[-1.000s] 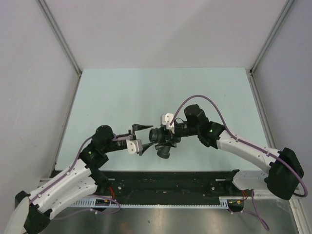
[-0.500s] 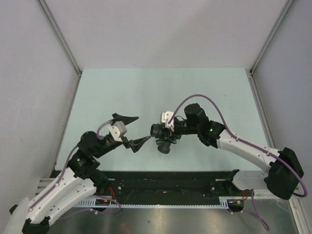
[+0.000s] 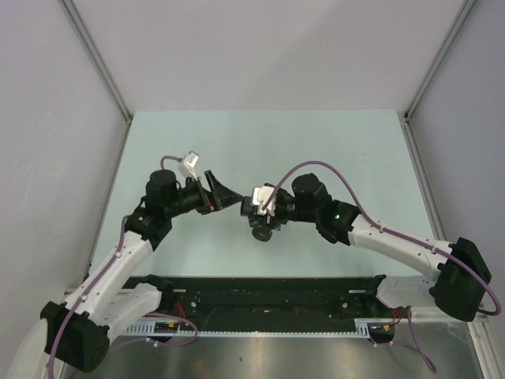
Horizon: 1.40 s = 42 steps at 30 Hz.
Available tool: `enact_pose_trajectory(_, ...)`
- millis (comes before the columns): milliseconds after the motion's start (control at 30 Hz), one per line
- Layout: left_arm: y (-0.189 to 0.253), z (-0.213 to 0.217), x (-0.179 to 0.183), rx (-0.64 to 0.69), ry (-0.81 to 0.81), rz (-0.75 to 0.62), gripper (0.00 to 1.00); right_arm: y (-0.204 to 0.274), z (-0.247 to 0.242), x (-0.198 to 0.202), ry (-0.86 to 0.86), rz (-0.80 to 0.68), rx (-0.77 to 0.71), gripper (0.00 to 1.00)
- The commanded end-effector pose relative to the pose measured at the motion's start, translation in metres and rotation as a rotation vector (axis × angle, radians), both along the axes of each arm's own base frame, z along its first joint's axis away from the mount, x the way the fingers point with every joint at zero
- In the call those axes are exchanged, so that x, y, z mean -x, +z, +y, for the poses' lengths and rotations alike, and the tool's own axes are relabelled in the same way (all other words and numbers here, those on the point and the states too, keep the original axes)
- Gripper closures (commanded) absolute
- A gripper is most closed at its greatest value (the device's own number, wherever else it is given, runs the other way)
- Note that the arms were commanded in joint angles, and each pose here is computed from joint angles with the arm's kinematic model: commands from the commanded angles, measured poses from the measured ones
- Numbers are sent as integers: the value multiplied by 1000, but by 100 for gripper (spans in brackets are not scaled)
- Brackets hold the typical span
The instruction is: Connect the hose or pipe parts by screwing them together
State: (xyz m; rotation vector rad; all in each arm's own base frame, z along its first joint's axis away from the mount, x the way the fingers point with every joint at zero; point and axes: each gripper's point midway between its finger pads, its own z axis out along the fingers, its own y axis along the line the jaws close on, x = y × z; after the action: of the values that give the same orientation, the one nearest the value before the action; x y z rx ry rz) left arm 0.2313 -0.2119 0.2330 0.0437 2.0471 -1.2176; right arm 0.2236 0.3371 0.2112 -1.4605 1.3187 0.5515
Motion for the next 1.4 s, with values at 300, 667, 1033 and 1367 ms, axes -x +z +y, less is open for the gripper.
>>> enact_pose_trajectory(300, 11, -26, 30, 198, -163, 352, 16, 48, 15, -2, 0, -147, -89, 100)
enact_pose_trajectory(667, 13, -28, 22, 145, -223, 215, 66, 43, 21, 12, 56, -118, -85, 100)
enact_pose_trajectory(1033, 0, -38, 32, -160, -488, -470, 99, 54, 25, 34, 201, 9, -161, 100)
enact_pose_trajectory(1367, -34, -56, 44, -479, -769, -1136, 99, 50, 15, 50, 307, 159, -172, 100)
